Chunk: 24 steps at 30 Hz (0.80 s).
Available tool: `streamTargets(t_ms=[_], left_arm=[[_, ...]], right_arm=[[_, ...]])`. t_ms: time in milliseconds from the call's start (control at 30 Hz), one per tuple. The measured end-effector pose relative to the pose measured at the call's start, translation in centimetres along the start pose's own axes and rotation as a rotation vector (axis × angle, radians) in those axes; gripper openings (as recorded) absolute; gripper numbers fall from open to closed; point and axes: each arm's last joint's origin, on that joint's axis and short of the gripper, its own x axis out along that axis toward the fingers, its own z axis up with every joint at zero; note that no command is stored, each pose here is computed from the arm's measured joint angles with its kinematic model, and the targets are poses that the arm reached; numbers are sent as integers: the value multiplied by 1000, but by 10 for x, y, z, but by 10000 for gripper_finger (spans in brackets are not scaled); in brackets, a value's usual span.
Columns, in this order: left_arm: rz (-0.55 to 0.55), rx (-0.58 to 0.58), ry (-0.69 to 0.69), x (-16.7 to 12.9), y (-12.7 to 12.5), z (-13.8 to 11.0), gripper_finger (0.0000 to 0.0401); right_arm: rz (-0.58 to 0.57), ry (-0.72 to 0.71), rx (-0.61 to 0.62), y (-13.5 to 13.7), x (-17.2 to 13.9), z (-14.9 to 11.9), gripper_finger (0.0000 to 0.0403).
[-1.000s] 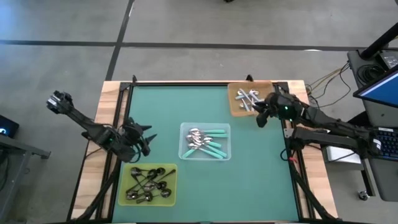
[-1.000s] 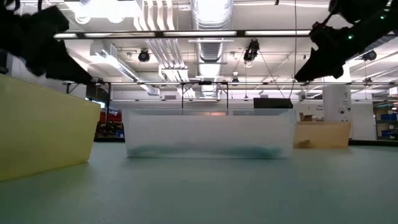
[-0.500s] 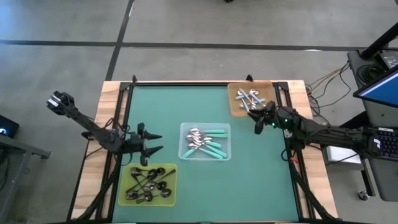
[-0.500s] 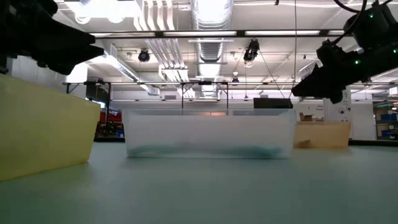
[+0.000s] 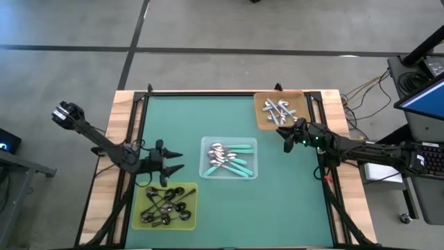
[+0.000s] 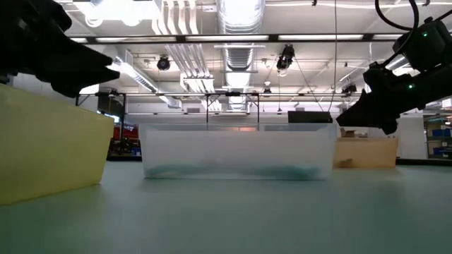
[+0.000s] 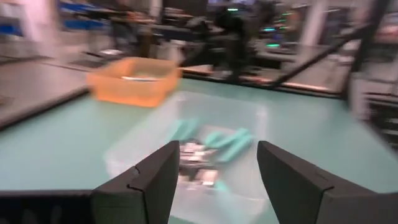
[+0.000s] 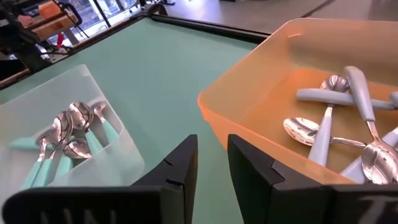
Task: Sort silverware by color (type)
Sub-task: Return to Home Position
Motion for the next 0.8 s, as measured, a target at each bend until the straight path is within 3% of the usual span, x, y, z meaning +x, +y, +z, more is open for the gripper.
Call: streamTargets(t_ms=[233, 433, 800], left_arm=[[309, 49, -35, 1, 8, -5, 201], [255, 55, -13, 2, 6, -6, 201], [257, 90, 14, 4, 5, -12, 201]], right_arm=[[-1, 3, -11, 0, 0, 0, 78], [-2, 3, -1, 0, 0, 0, 73], [-2, 3, -1, 0, 0, 0, 73]])
